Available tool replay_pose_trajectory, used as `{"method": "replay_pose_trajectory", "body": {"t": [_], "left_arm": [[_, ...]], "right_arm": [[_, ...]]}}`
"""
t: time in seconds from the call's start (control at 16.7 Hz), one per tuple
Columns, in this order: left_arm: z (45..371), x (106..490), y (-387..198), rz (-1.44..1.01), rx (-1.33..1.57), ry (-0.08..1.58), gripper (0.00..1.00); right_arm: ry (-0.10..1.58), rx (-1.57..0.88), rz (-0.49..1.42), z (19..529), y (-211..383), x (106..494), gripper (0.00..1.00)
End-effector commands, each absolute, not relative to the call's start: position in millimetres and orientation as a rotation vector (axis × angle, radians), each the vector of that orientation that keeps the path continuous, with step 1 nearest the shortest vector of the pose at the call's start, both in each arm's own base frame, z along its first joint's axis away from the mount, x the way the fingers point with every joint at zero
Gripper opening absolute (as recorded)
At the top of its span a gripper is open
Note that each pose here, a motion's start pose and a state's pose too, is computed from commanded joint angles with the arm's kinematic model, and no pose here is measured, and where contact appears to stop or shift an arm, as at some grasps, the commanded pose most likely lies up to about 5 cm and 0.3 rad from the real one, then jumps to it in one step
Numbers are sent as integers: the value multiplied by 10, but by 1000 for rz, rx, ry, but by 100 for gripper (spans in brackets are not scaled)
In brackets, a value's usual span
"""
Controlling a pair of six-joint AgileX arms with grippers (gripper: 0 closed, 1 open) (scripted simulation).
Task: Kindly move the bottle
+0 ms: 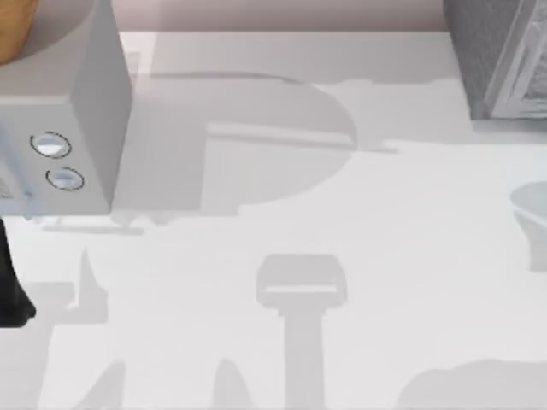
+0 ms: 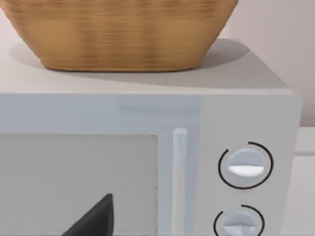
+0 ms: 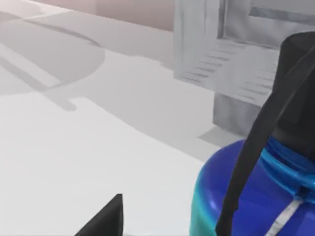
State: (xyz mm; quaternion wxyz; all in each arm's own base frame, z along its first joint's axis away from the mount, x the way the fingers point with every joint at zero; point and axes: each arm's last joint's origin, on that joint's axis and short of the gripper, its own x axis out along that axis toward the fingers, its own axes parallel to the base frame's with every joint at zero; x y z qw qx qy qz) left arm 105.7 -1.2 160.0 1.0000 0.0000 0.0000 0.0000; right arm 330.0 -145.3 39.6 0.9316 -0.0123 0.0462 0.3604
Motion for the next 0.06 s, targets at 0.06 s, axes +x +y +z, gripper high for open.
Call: {"method": "replay_pose_trajectory", "body": {"t": [0.06], "left_arm": [[1600, 1057, -12, 0, 0, 0, 100]], "right_arm": [[95, -25, 738, 396, -1453, 3300, 100]]}}
